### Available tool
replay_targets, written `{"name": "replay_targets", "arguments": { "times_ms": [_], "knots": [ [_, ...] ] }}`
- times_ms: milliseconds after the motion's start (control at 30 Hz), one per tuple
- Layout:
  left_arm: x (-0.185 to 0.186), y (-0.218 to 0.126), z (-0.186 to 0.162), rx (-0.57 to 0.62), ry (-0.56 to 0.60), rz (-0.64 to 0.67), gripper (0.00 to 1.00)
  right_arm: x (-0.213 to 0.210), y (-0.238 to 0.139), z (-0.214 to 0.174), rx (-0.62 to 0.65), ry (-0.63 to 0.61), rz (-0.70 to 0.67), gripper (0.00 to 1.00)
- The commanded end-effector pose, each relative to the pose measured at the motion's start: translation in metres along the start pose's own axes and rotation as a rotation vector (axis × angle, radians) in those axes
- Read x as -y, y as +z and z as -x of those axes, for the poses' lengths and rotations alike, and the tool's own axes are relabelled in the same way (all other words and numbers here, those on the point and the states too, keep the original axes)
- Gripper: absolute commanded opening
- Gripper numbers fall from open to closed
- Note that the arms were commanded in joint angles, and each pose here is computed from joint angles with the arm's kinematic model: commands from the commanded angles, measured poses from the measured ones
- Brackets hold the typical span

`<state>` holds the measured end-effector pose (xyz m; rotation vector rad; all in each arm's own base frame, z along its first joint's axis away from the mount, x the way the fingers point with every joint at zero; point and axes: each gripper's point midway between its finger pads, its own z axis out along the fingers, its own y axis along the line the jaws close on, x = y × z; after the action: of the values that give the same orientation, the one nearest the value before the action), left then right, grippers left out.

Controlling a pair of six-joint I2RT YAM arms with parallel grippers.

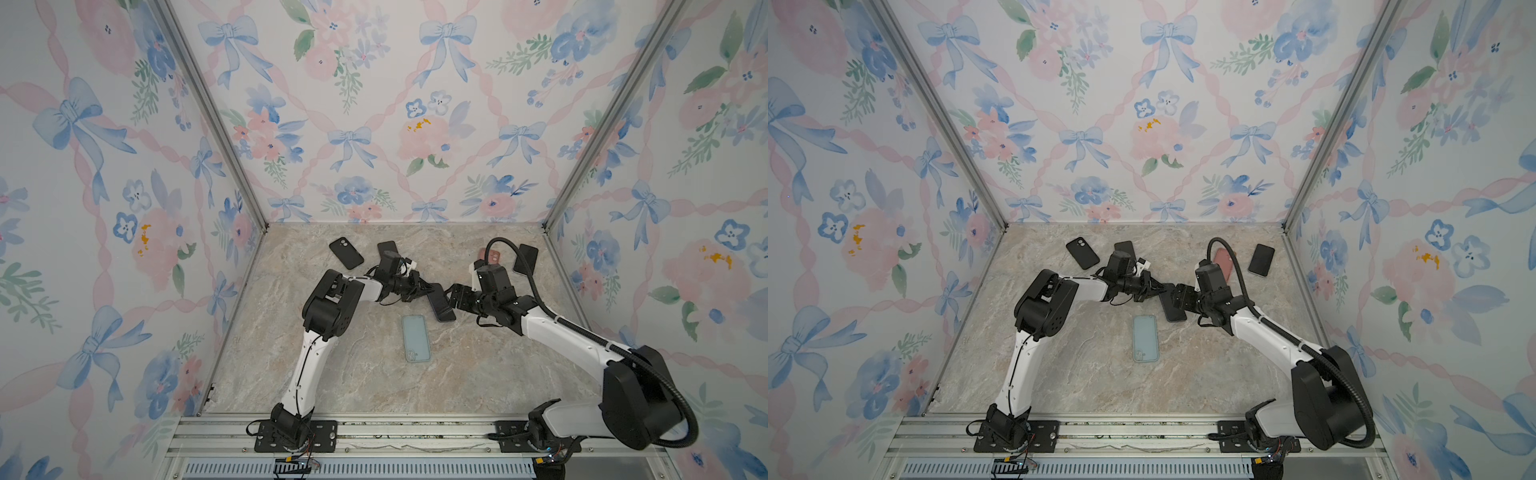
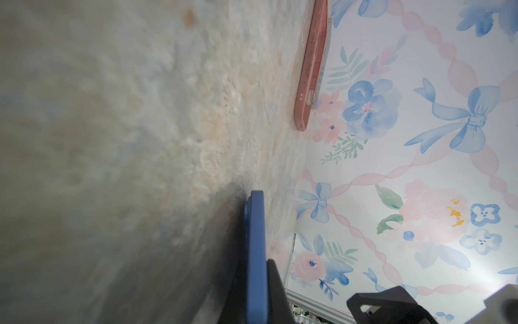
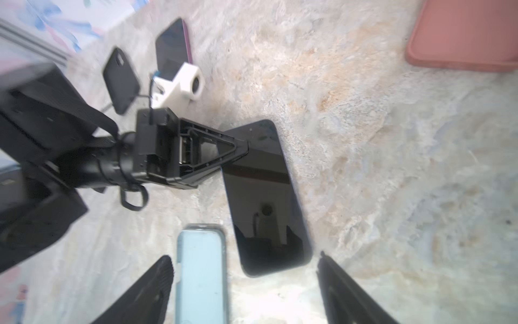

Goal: Put the phone into the phone case

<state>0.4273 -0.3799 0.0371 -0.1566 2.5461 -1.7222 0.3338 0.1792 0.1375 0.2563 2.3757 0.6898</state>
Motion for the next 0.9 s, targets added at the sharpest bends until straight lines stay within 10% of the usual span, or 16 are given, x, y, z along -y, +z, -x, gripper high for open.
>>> {"name": "replay_targets", "arguments": {
  "times_ms": [0,433,867],
  "knots": [
    [0.040,-0.015,0.005,0.052,0.030,-0.080,0.00,-0.006,-0.011,-0.005,0.056,0.331,0.109,0.81],
    [0.087,-0.034,-0.004,0.096,0.000,-0.271,0.00,0.007,-0.047,-0.006,0.220,0.750,0.388,0.78],
    [0.118,-0.043,-0.013,0.102,-0.032,-0.377,0.00,0.002,-0.043,0.000,0.309,0.769,0.568,0.63]
  ]
}}
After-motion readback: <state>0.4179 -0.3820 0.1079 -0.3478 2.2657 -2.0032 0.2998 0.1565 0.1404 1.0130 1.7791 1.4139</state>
